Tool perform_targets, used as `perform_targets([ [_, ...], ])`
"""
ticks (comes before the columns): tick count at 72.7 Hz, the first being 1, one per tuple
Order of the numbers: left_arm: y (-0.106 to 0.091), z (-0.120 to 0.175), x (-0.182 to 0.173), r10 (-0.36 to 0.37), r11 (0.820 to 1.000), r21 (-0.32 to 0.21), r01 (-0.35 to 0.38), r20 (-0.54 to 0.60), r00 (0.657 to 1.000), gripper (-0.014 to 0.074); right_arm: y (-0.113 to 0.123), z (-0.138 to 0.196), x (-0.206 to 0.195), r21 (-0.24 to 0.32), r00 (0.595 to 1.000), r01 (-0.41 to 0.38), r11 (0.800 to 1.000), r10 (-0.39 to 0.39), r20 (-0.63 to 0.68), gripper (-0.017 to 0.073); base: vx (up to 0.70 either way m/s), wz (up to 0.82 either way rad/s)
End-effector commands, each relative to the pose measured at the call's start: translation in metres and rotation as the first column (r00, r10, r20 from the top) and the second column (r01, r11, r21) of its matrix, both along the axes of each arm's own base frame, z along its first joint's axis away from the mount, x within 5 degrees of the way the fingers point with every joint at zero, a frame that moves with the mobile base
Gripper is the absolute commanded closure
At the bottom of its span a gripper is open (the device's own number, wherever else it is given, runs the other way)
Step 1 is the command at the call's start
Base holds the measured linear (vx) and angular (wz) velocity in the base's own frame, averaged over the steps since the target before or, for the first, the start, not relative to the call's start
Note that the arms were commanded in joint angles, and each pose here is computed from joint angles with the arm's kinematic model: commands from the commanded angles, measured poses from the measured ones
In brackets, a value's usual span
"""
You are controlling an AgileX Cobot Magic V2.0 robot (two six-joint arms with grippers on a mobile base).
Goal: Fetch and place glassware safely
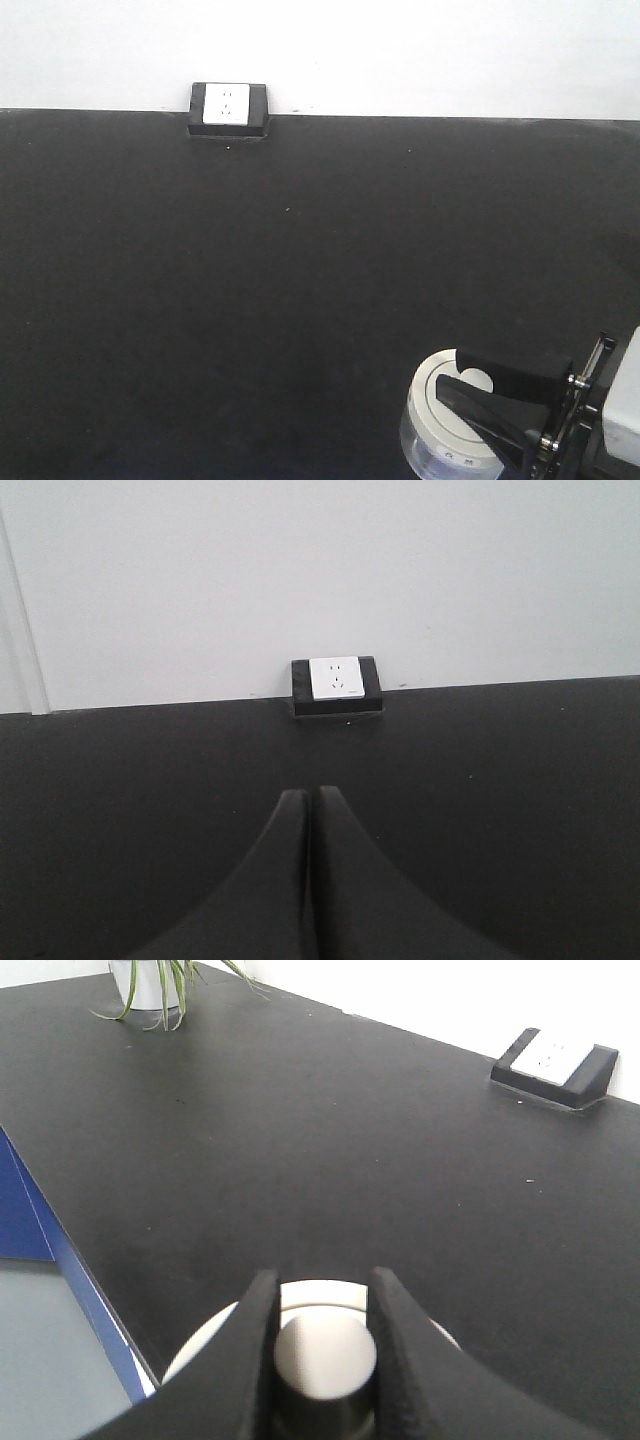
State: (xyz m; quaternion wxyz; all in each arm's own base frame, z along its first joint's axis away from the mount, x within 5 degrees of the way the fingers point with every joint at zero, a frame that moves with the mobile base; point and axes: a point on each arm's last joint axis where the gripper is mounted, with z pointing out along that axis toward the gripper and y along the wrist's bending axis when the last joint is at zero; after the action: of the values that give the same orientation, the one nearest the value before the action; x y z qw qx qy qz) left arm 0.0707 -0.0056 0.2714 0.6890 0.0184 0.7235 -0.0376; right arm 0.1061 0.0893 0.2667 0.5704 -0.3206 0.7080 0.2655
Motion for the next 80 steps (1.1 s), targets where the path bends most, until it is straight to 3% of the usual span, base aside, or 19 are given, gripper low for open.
perform_targets([
  [1,0.0,0.014,0.001,-0.002,1.0,-0.02,0.003,0.08,0.997,0.0601,0.001,0.012,0.002,0.047,1.0,-0.001,0.999,0.0,0.016,0.056,0.0,0.0],
  [54,0.0,0.014,0.001,-0.002,1.0,-0.02,0.003,0.08,0.997,0.0601,0.001,0.012,0.002,0.052,1.0,0.007,0.999,-0.008,0.009,0.056,0.0,0.0],
  [62,0.0,0.014,0.001,-0.002,1.0,-0.02,0.003,0.08,0.997,0.0601,-0.004,0.013,0.007,0.043,0.997,0.08,0.996,-0.081,0.018,0.056,0.0,0.0],
  [70,0.0,0.014,0.001,-0.002,1.0,-0.02,0.003,0.08,0.997,0.0601,-0.01,0.014,0.02,0.008,0.979,0.203,0.979,-0.203,0.023,0.056,0.0,0.0],
  [80,0.0,0.014,0.001,-0.002,1.0,-0.02,0.003,0.08,0.997,0.0601,-0.005,0.025,0.036,-0.03,0.974,0.219,0.975,-0.217,0.063,0.056,0.0,0.0],
])
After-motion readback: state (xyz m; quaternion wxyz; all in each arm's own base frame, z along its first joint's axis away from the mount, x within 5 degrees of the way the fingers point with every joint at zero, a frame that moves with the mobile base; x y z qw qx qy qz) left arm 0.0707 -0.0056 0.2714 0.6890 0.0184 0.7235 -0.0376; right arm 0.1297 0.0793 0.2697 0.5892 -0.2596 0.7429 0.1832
